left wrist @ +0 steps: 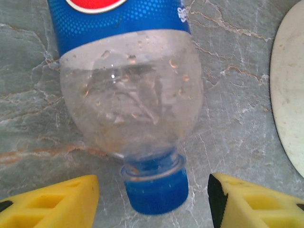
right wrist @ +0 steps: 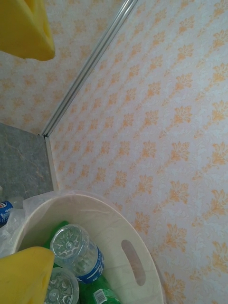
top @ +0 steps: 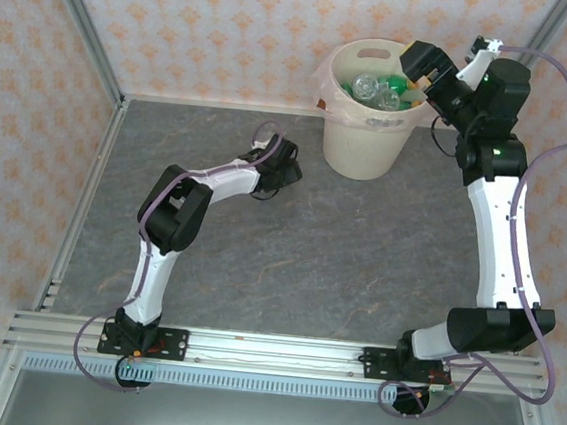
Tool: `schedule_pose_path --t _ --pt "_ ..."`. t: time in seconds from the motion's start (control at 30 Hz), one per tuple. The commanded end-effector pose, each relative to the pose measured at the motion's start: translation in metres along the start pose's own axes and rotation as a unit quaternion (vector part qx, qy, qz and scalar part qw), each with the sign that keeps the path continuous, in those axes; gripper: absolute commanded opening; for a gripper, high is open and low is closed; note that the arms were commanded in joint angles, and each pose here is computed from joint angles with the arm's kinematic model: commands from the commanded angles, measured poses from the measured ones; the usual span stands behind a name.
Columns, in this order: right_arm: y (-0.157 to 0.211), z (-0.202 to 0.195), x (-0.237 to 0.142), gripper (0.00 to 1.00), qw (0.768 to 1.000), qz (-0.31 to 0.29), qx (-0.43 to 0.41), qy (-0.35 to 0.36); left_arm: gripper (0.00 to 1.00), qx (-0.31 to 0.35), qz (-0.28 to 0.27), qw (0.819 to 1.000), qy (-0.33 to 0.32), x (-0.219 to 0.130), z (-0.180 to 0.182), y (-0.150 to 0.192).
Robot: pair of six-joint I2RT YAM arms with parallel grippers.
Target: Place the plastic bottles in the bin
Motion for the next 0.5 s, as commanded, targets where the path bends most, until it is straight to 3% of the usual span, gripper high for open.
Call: schedule_pose_path --t 0.0,0.17,0.47 --pt "-0.002 0.01 -0.007 1.0 1.0 -0.008 -0.02 -0.014 0.61 -0.013 -0.006 1.0 0.001 0.006 -0.002 -0.009" --pt "0.0 0.01 -0.005 1.0 1.0 -0.005 -0.019 -0.016 0.59 -0.013 -0.007 1.0 -0.015 0.015 0.006 -0.013" --pt "-0.001 0.011 -0.007 1.0 1.0 -0.009 -0.027 -0.01 0.41 -0.003 -0.013 1.0 -0.01 0.017 0.006 -0.019"
Point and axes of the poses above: each hand's point on the last joint's axis, 136 mm out from that joint toward the fingers, its own x axis out along the fingers, its own z axis along the line the jaws close on, y = z × x, the point moved 4 cm from there along -x, back along the fingers, and after that the axes turned 11 degrees about -x, right-handed, at the moved point
